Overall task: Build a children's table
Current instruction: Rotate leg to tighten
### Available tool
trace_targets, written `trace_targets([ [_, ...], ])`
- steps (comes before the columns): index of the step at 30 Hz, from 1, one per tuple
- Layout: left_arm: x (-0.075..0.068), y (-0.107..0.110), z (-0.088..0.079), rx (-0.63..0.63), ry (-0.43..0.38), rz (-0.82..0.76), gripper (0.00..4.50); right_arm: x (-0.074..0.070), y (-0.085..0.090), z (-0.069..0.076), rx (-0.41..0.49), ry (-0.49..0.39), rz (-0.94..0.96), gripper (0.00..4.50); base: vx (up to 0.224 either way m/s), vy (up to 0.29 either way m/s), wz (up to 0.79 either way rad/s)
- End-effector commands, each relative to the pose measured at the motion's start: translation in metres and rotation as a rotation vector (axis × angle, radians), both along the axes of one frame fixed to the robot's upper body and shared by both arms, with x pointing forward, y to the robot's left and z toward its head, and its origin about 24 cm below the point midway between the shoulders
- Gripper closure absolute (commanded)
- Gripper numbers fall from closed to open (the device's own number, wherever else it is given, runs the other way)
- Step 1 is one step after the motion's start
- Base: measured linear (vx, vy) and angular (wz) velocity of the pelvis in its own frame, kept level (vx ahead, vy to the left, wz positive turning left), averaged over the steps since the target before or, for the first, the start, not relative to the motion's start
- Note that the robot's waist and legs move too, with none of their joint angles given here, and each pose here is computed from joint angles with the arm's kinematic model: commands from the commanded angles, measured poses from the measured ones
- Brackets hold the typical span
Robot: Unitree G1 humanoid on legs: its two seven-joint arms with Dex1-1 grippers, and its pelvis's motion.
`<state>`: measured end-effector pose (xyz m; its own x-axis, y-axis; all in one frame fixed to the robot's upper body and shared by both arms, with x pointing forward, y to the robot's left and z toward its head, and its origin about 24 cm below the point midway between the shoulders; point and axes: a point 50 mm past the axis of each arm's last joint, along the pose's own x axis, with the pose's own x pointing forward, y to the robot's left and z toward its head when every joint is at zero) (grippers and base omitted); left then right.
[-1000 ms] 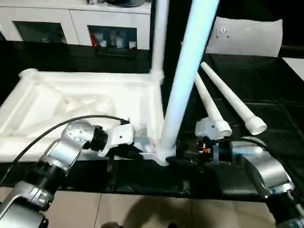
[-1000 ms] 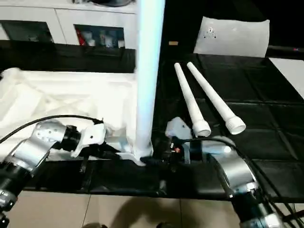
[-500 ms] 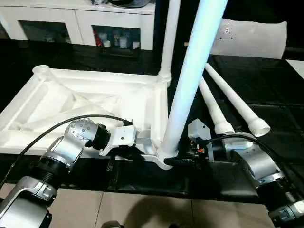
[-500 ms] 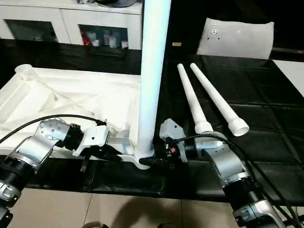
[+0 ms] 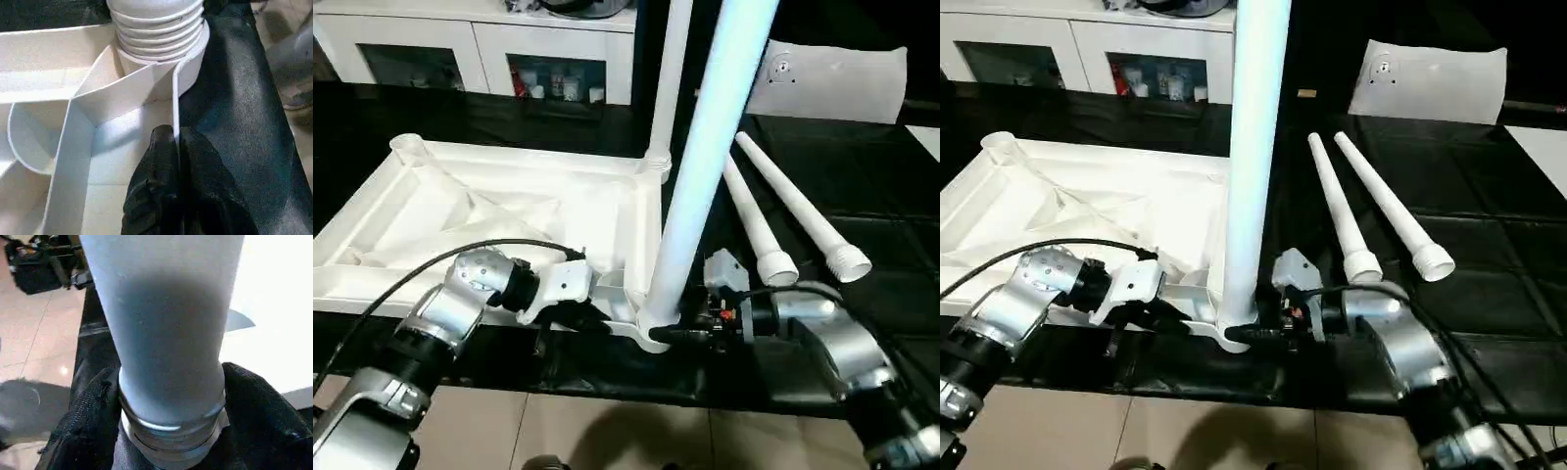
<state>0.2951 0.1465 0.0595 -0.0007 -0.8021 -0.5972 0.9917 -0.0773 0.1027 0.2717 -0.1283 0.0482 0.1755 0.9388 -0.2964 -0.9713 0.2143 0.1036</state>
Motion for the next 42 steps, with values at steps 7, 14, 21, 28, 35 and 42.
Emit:
trace_targets([
  [7,0.001,-0.027,-0.001,-0.137,-0.02,0.317,4.5,0.0,0.033,-0.023,0.077,0.092,-0.379,1.75,0.0,0.0,0.0],
  [14,0.006,-0.054,0.005,-0.211,-0.036,0.516,4.5,0.013,0.052,-0.024,0.109,0.156,-0.65,1.76,0.0,0.0,0.0],
  [21,0.004,-0.078,0.003,-0.158,-0.088,0.521,4.5,0.021,0.056,-0.018,0.096,0.119,-0.737,1.0,0.0,0.0,0.0],
  [28,0.005,-0.054,-0.001,-0.083,-0.113,0.515,4.5,0.016,0.034,-0.014,0.114,0.026,-0.725,0.34,0.0,0.0,0.0],
  [35,0.004,-0.035,-0.002,-0.056,-0.117,0.377,4.5,0.015,0.003,-0.003,0.094,-0.075,-0.606,0.05,0.0,0.0,0.0],
  [42,-0.003,-0.017,-0.006,-0.014,-0.057,0.171,4.5,0.006,-0.017,0.008,0.036,-0.093,-0.313,0.05,0.0,0.0,0.0],
])
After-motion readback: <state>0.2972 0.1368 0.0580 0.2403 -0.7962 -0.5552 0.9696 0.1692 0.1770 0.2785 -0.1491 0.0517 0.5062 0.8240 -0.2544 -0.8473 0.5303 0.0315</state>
